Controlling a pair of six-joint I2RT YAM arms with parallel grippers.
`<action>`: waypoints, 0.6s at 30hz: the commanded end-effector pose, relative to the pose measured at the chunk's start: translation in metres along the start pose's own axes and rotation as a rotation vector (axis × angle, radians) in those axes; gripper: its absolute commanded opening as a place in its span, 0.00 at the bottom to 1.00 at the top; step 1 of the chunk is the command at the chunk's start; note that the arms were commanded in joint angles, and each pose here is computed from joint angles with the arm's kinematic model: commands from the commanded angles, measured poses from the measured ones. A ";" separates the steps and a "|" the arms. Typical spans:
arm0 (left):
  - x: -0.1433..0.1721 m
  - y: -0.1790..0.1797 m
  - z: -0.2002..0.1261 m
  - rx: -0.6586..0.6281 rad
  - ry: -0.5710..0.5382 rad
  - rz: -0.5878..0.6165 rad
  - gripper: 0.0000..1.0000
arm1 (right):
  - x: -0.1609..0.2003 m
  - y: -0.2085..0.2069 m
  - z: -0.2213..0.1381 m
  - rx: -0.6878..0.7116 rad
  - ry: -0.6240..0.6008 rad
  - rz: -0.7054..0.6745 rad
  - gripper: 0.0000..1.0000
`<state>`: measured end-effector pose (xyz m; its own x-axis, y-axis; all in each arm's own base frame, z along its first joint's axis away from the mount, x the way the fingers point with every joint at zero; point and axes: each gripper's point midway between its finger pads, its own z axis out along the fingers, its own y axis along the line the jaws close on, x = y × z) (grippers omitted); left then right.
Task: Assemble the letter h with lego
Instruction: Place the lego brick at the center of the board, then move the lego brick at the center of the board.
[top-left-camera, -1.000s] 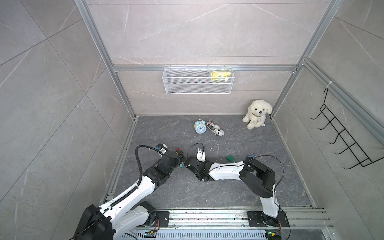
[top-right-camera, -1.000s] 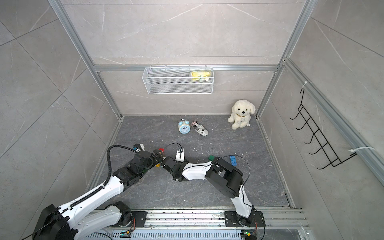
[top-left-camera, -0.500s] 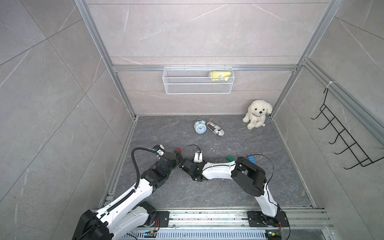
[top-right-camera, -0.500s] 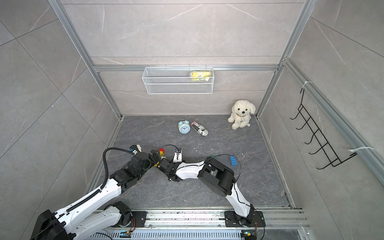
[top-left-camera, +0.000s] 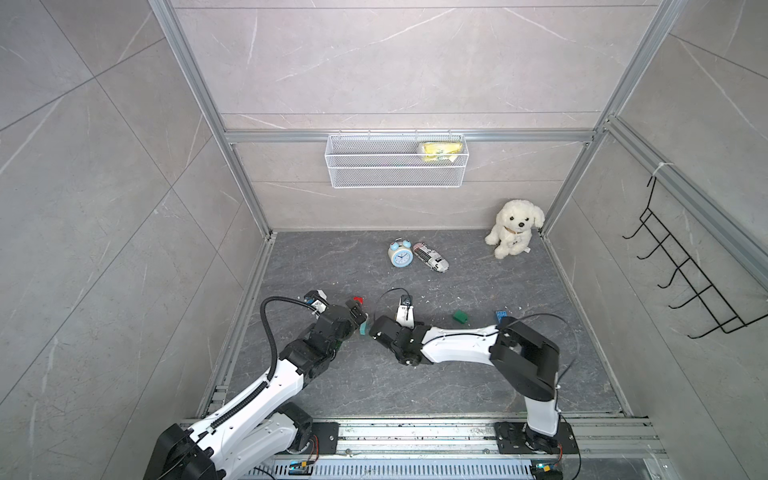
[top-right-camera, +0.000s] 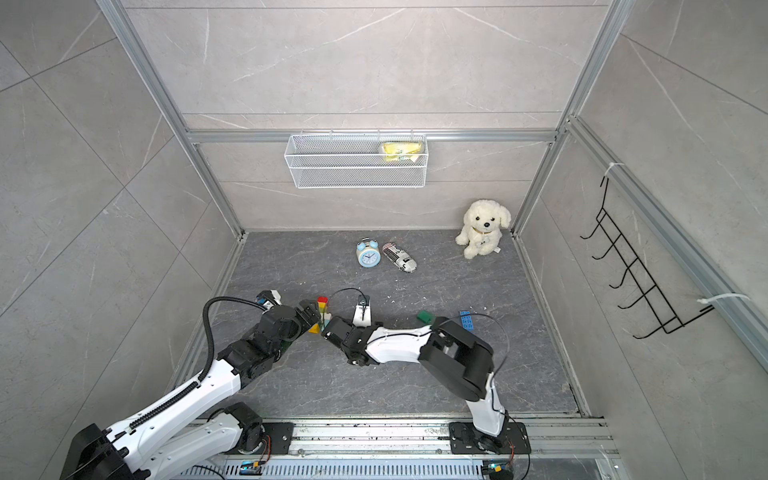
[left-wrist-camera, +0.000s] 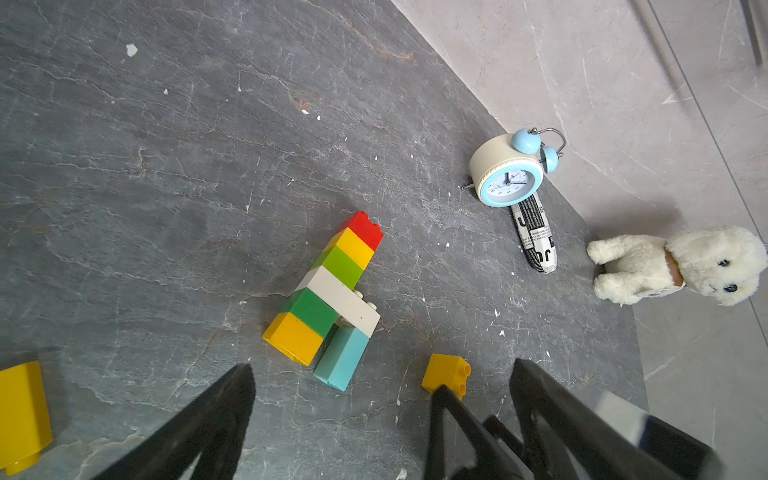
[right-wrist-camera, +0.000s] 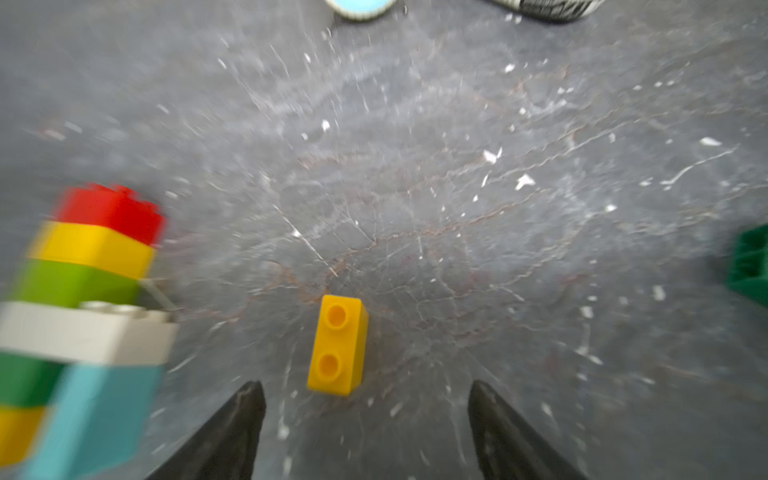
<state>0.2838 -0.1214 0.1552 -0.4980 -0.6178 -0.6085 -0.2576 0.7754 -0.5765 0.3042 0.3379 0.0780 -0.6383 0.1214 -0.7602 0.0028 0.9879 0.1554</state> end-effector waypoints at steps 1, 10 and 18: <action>-0.007 0.004 -0.002 -0.015 -0.038 0.003 1.00 | -0.040 0.001 -0.036 -0.143 -0.041 0.038 0.83; -0.006 -0.002 -0.001 0.005 -0.023 0.025 1.00 | -0.043 -0.179 -0.017 -0.058 0.340 0.243 0.80; 0.000 -0.006 0.006 0.009 0.006 0.048 0.99 | -0.027 -0.219 0.008 0.092 0.517 0.361 0.77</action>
<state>0.2847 -0.1229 0.1475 -0.5205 -0.5890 -0.6182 -0.2551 0.7982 -0.5457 0.3386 0.1094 0.0732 -0.8225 0.4231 -0.3801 0.3300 0.8993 0.2871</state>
